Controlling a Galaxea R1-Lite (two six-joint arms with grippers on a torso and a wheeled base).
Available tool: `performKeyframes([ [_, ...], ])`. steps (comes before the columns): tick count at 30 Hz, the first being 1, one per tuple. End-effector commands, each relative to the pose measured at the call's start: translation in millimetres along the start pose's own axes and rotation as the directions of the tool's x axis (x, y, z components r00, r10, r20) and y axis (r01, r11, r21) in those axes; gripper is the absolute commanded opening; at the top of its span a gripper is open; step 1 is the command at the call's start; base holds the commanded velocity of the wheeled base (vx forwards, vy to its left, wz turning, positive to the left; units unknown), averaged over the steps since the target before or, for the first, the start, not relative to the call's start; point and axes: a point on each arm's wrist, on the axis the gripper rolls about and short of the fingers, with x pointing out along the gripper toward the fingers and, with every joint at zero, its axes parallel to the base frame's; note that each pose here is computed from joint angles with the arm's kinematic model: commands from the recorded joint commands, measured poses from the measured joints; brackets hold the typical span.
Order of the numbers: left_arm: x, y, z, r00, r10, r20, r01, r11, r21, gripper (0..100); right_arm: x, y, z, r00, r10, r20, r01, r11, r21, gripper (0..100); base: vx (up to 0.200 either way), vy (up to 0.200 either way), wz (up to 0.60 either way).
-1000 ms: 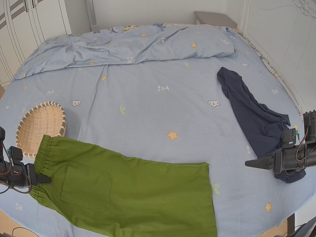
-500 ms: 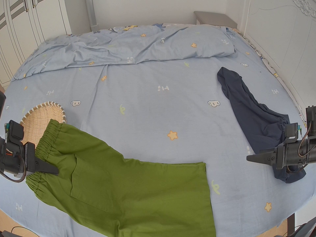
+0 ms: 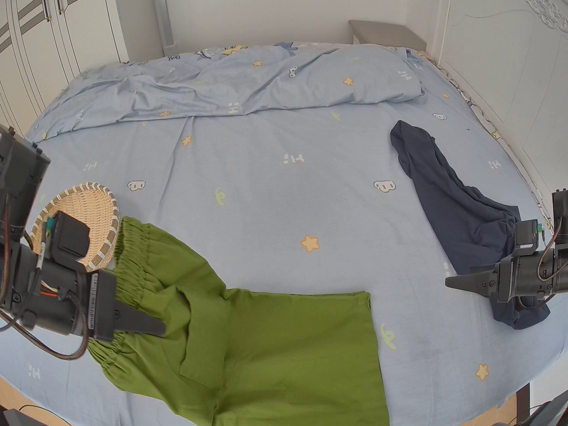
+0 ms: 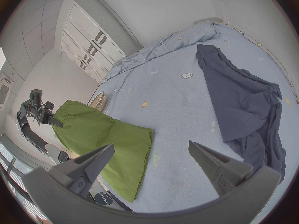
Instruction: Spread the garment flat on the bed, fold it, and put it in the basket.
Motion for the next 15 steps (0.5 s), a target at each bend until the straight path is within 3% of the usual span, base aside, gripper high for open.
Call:
performKeyframes([
  [1, 30.6, -24.8, -0.6, 0.996, -0.039, -0.080, 0.043, 0.998, 0.050, 0, 7.7, -4.1, -1.8, 1.000, -0.005, -0.027, 0.005, 1.000, 0.012, 100, 0.000, 0.000, 0.00],
  [8, 63.7, -51.3, -12.5, 0.982, -0.061, -0.178, 0.087, 0.986, 0.141, 0, 17.3, -10.0, -4.5, 0.998, -0.009, -0.062, 0.011, 1.000, 0.028, 100, 0.000, 0.000, 0.00],
  [15, 78.1, -61.7, -17.3, 0.976, -0.068, -0.206, 0.107, 0.977, 0.184, 0, 22.7, -13.1, -5.9, 0.997, -0.010, -0.082, 0.013, 0.999, 0.036, 100, 0.000, 0.000, 0.00],
])
